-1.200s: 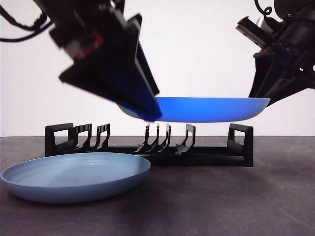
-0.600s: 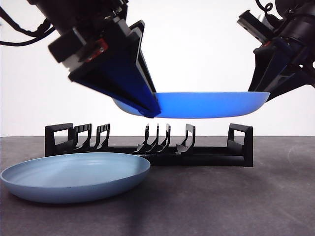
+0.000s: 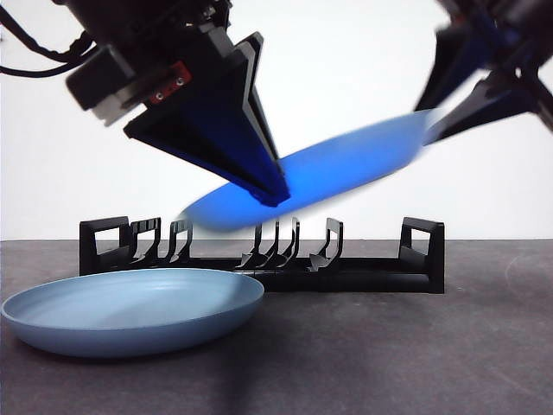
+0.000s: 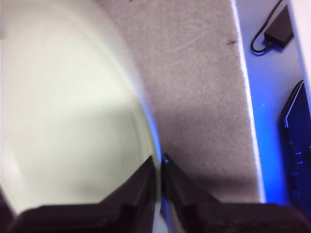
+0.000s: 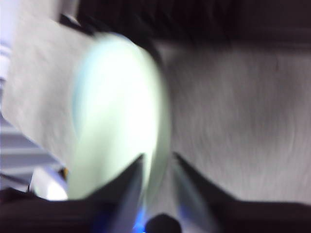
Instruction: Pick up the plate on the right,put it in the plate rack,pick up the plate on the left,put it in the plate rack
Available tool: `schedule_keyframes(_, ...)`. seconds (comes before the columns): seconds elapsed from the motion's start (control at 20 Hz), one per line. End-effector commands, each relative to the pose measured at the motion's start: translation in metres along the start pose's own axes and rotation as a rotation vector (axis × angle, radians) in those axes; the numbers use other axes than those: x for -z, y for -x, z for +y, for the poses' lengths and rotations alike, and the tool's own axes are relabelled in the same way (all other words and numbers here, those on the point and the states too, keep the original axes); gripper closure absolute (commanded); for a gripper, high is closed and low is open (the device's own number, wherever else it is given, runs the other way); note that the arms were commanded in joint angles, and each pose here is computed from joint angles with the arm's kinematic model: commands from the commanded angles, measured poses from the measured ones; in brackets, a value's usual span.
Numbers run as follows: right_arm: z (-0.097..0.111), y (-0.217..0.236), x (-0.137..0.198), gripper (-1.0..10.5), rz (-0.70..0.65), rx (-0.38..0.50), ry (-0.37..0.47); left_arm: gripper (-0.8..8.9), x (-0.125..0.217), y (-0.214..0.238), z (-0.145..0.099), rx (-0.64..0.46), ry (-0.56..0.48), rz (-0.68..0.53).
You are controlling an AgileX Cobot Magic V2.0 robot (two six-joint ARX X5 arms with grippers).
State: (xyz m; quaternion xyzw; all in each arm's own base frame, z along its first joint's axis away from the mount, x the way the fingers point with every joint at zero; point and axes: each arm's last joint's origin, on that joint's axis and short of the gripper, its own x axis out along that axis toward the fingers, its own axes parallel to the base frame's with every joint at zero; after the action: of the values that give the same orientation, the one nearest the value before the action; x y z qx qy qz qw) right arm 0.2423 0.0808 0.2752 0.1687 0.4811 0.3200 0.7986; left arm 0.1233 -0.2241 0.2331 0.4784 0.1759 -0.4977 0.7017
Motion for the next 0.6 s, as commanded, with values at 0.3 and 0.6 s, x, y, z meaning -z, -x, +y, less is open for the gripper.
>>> schedule_keyframes(0.3, 0.038, 0.054, -0.009, 5.7, -0.376, -0.044, 0.199, 8.22, -0.01, 0.001, 0.013, -0.119, 0.238, -0.118)
schedule_keyframes(0.6, 0.055, 0.089, -0.001, 5.7, -0.604, 0.091, 0.25, 8.22, -0.017, 0.029, 0.055, -0.316, 0.529, -0.271)
